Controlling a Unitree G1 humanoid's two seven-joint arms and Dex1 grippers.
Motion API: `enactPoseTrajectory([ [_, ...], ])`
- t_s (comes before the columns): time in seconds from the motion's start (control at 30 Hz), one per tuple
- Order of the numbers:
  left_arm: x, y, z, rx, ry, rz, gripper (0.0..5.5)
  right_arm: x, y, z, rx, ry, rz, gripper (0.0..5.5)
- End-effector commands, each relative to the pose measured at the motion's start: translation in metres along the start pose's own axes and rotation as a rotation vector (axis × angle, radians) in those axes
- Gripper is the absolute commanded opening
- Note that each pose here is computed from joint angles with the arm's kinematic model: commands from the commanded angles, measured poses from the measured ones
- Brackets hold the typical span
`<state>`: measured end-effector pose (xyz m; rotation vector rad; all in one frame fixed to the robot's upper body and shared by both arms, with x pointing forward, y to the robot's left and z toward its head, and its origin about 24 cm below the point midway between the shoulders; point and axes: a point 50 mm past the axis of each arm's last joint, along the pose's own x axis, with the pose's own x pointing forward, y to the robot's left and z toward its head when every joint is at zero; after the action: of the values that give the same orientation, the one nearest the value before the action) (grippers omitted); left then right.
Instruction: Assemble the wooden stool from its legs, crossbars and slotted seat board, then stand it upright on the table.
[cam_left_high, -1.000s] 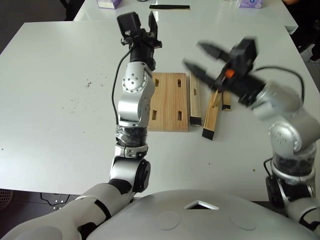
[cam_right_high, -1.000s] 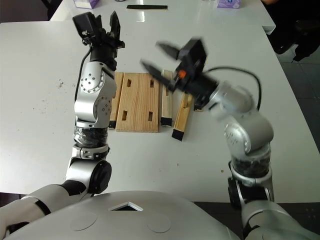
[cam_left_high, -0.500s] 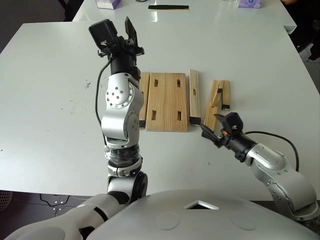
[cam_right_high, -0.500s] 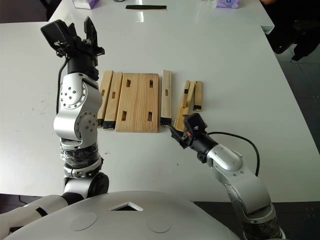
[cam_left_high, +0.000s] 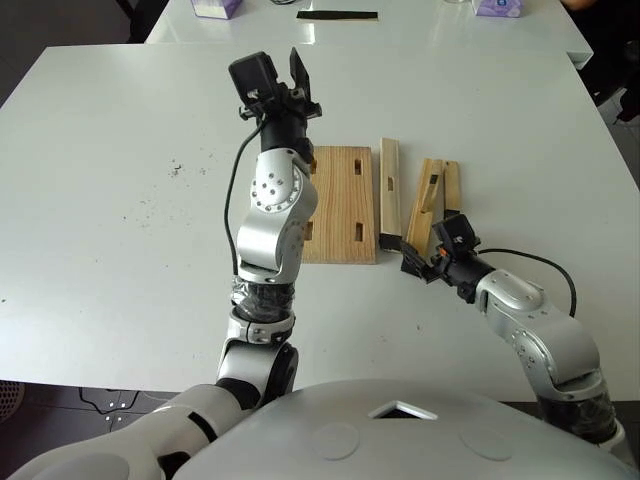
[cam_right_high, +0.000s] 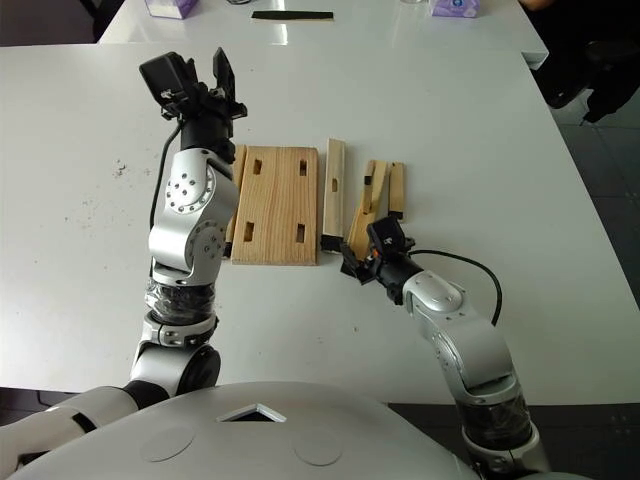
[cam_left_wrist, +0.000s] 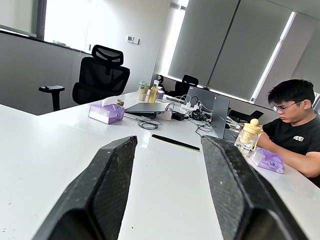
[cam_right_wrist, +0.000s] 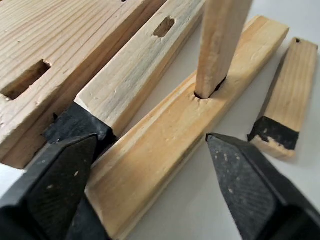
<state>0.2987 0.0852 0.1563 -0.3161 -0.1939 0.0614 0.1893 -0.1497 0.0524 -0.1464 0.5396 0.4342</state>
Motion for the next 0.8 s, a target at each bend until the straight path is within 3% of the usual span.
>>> enactPoseTrajectory([
  [0.03,-0.014,-0.02,-0.026,-0.149,0.105,0.008,2.4,0.004,-0.008,-0.01,-0.011,0.057,-0.042,4.0],
  [0.57,-0.022,-0.014,-0.026,-0.183,0.097,0.038,2.4,-0.014,-0.029,-0.006,-0.041,0.086,-0.012,4.0],
  [0.8,-0.027,-0.02,-0.026,-0.2,0.117,0.011,2.4,-0.009,-0.018,-0.012,-0.024,0.102,0.005,4.0],
])
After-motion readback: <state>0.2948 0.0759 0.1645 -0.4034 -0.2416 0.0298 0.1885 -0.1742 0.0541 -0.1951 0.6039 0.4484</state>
